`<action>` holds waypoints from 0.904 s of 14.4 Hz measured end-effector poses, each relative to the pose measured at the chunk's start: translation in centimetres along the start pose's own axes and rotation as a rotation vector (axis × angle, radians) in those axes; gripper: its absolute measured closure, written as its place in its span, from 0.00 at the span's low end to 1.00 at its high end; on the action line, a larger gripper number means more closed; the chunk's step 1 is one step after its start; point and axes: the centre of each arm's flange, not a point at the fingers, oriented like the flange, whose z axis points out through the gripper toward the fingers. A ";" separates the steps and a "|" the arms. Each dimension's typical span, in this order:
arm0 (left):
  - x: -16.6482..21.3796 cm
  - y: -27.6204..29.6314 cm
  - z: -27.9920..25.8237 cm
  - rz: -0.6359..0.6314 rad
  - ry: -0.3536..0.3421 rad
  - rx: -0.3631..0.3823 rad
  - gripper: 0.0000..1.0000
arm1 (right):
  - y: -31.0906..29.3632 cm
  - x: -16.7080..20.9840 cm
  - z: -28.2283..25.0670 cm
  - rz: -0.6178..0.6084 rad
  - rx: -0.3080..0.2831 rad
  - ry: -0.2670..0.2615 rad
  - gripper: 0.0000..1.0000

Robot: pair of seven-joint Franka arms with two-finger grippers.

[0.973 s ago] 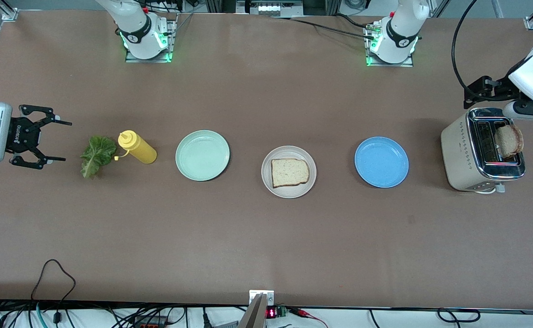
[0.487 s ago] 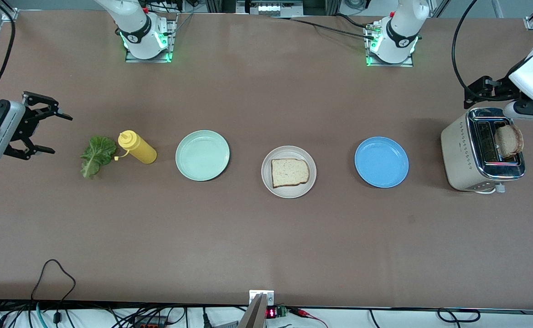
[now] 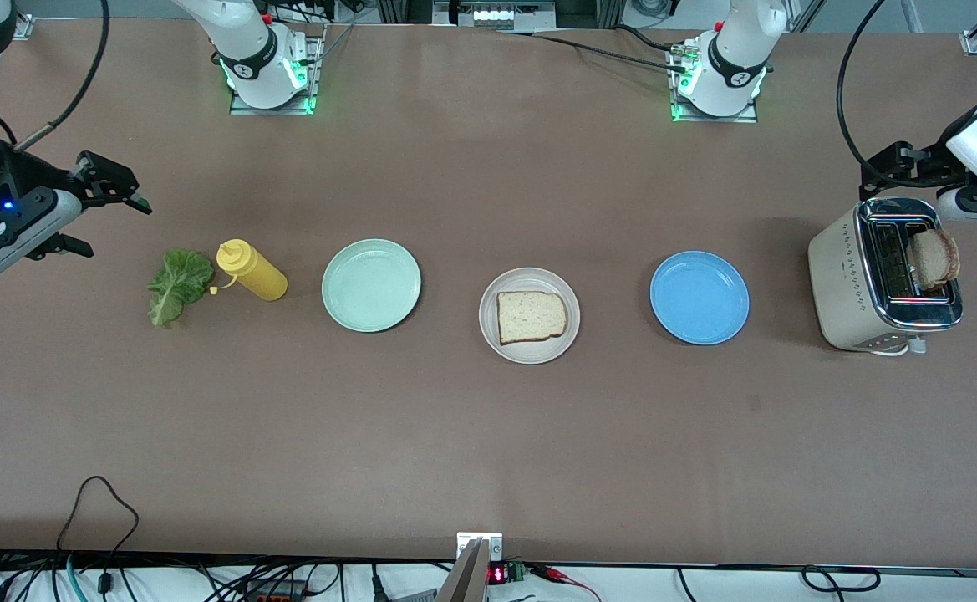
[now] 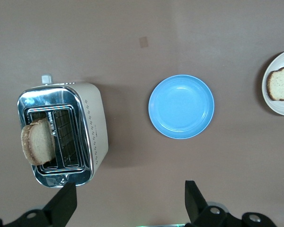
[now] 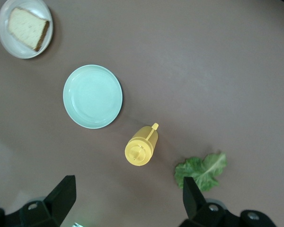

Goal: Make sandwich in beige plate with both arms

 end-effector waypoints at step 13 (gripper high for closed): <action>0.8 -1.1 1.7 -0.018 -0.033 -0.006 0.00 | -1.2 -4.4 -5.0 0.546 -0.115 0.012 0.00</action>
